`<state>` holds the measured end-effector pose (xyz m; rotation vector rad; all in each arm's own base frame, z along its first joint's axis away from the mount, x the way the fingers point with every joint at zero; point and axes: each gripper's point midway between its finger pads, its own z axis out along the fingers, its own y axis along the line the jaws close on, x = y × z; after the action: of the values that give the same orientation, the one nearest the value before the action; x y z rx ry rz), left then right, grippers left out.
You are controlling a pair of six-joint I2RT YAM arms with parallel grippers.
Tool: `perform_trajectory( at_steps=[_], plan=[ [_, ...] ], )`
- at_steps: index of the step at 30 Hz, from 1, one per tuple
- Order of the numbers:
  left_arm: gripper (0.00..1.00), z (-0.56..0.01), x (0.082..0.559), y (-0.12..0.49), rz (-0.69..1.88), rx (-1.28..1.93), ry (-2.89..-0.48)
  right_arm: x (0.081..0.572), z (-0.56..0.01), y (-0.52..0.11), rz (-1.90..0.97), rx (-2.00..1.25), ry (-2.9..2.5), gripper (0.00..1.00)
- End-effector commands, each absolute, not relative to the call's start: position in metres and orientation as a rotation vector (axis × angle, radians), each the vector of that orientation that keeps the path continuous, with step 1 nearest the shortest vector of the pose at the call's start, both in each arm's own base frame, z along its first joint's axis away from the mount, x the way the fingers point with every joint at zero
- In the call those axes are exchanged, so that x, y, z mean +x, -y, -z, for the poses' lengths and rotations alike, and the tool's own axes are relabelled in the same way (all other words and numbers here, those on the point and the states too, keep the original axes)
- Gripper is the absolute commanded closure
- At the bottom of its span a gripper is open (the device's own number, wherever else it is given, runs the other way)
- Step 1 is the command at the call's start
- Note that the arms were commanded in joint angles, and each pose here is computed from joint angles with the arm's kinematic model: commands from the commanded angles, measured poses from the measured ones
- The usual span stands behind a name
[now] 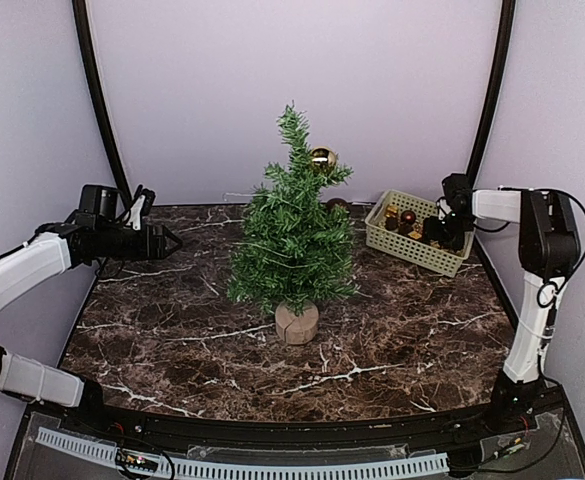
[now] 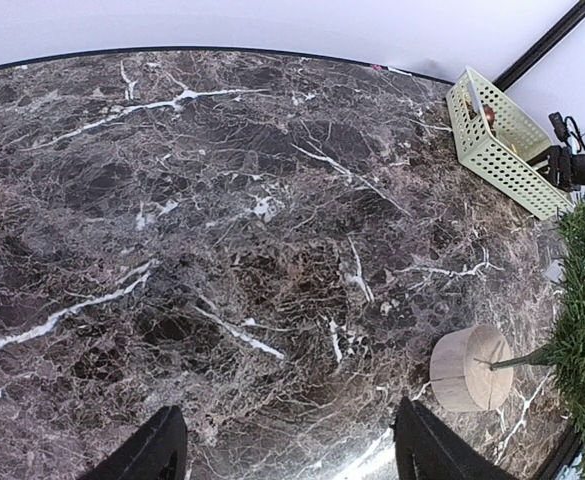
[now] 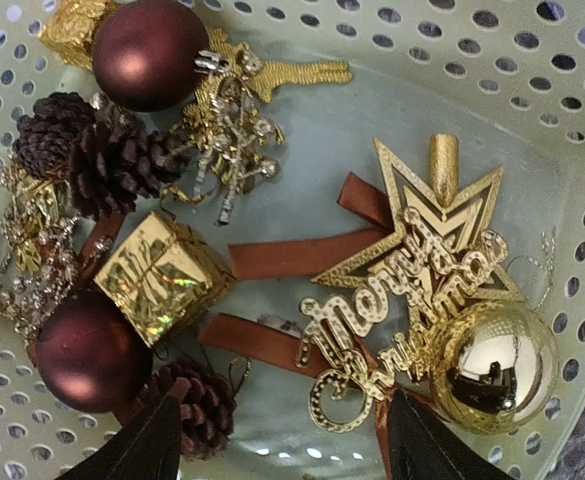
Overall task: Decorate the small christmas tree
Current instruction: Move the bin to the center of the board.
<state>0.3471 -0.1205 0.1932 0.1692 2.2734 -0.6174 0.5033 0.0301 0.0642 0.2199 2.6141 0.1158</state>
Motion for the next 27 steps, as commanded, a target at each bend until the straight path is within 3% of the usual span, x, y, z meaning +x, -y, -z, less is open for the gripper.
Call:
perform_trajectory(
  at_steps=[1, 14, 20, 27],
  plan=[
    [0.26, -0.202, 0.344, 0.118, 0.612, 0.192, -2.234, 0.457, -0.075, -0.057, -0.282, 0.123, -2.679, 0.29],
    [0.26, -0.202, 0.342, 0.113, 0.597, 0.182, -2.227, 0.353, -0.073, -0.184, -0.75, -0.051, -2.702, 0.29],
    [0.26, -0.201, 0.342, 0.112, 0.59, 0.18, -2.233, 0.357, -0.116, -0.195, -0.697, -0.062, -2.564, 0.31],
    [0.26, -0.201, 0.342, 0.109, 0.573, 0.17, -2.232, 0.387, -0.163, -0.161, -0.374, -0.101, -2.391, 0.37]
  ],
)
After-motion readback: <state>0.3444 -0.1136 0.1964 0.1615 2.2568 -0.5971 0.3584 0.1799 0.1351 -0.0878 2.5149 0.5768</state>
